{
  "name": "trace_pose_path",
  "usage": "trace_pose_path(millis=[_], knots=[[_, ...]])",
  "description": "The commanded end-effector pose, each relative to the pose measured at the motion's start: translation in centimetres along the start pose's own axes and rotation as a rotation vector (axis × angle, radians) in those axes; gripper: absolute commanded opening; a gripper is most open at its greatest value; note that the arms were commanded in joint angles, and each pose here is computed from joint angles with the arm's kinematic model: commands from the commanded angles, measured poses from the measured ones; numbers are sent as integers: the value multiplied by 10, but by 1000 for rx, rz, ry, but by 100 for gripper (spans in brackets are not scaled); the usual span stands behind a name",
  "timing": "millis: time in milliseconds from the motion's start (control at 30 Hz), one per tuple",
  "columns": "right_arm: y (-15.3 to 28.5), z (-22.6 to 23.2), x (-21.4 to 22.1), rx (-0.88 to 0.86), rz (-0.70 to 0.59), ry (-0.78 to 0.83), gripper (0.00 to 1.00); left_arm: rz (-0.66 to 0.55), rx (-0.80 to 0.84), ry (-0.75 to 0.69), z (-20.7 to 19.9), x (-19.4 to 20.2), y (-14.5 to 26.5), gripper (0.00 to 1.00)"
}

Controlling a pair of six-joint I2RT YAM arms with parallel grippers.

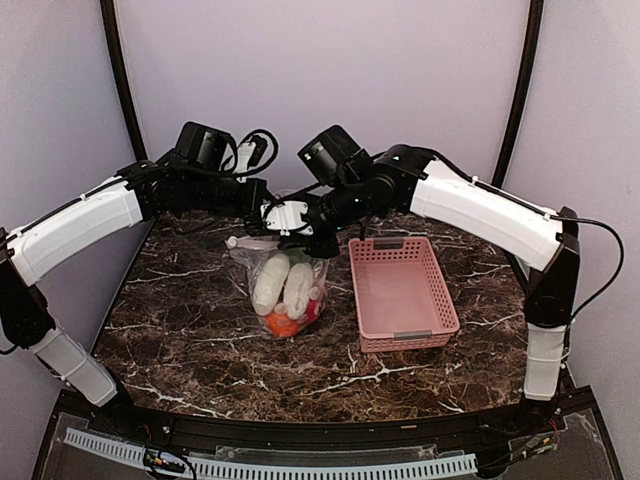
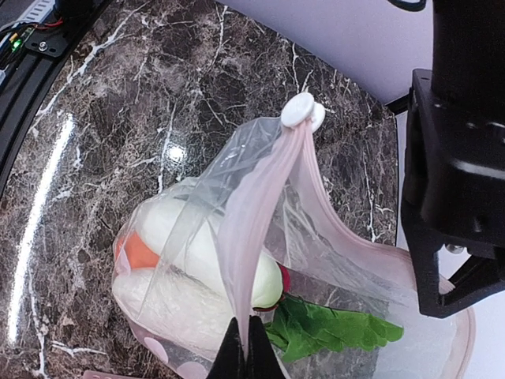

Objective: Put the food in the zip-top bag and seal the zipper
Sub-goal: Adjust the zipper food storage bag at the center of the board.

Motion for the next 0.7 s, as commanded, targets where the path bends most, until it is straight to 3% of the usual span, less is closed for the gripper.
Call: trace_pose_path(millis=[0, 67, 100, 133, 167, 233, 333, 533, 667], knots=[[23, -11, -18, 54, -75, -8, 0, -90, 11, -48, -5, -12, 21, 1], [27, -11, -20, 60, -81, -18, 0, -151, 5, -60, -5, -19, 33, 13], [29, -11, -19, 60, -80, -28, 0, -182, -11, -60, -4, -20, 42, 33], [30, -10, -19, 61, -82, -35, 0, -244, -18, -58, -5, -27, 58, 42], [31, -9, -18, 63, -81, -44, 0, -261, -57, -51, 1, -24, 61, 59], [34, -7, -16, 67, -86, -60, 0, -332, -78, -43, 5, -22, 80, 75], [39, -3, -13, 79, -99, -83, 0, -426, -63, -42, 6, -15, 112, 80], [41, -7, -4, 85, -118, -173, 0, -429, 10, 5, 14, 36, 123, 79], [44, -8, -3, 59, -151, -223, 0, -443, 146, -9, 8, 62, 129, 76]])
Point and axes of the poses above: each gripper's point midway between its finger pads, its own y axis back along the fingers, its own z axis along the line the jaws close on, x = y × z, the point moved 6 cm from there along y, back along the fingers, and after that the axes turned 1 degree about y, right-handed, at the moved point
